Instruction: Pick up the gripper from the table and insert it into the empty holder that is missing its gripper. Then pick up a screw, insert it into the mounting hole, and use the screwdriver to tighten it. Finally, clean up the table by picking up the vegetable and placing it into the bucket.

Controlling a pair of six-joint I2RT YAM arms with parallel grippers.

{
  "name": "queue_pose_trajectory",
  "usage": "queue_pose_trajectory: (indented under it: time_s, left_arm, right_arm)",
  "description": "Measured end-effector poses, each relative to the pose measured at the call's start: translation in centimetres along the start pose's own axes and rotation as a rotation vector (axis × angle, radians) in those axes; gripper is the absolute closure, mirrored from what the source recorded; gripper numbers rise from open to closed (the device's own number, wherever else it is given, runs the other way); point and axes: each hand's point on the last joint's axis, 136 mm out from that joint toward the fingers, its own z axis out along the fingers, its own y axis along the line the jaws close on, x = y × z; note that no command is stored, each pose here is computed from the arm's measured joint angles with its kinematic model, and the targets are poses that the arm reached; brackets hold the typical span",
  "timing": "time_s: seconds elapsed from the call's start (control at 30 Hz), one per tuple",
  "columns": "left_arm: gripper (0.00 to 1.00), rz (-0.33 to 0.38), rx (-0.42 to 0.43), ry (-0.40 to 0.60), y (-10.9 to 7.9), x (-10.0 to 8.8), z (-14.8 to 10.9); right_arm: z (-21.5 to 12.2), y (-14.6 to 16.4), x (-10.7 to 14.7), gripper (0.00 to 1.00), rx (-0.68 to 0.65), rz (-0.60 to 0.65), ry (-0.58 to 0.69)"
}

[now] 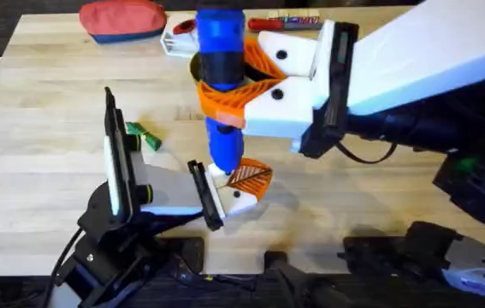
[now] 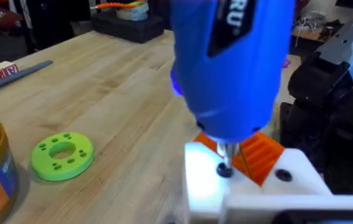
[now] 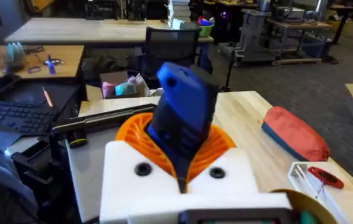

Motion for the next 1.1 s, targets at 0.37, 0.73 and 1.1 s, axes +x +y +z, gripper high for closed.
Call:
queue_pose_trajectory:
  time_s: [0.37, 0.73, 1.1]
  left_arm:
    - [0.995, 0.000, 0.000, 0.000, 0.0, 0.0, 0.0]
    - [0.995, 0.000, 0.000, 0.000, 0.0, 0.0, 0.0]
    - [0.995, 0.000, 0.000, 0.000, 0.0, 0.0, 0.0]
  right_arm:
    - [-0.2, -0.6, 0.1, 0.994, 0.018, 0.000, 0.004]
    - [-0.2, -0.6, 0.2, 0.994, 0.018, 0.001, 0.007]
    - [-0.8, -0.4, -1.3, 0.994, 0.020, -0.023, -0.039]
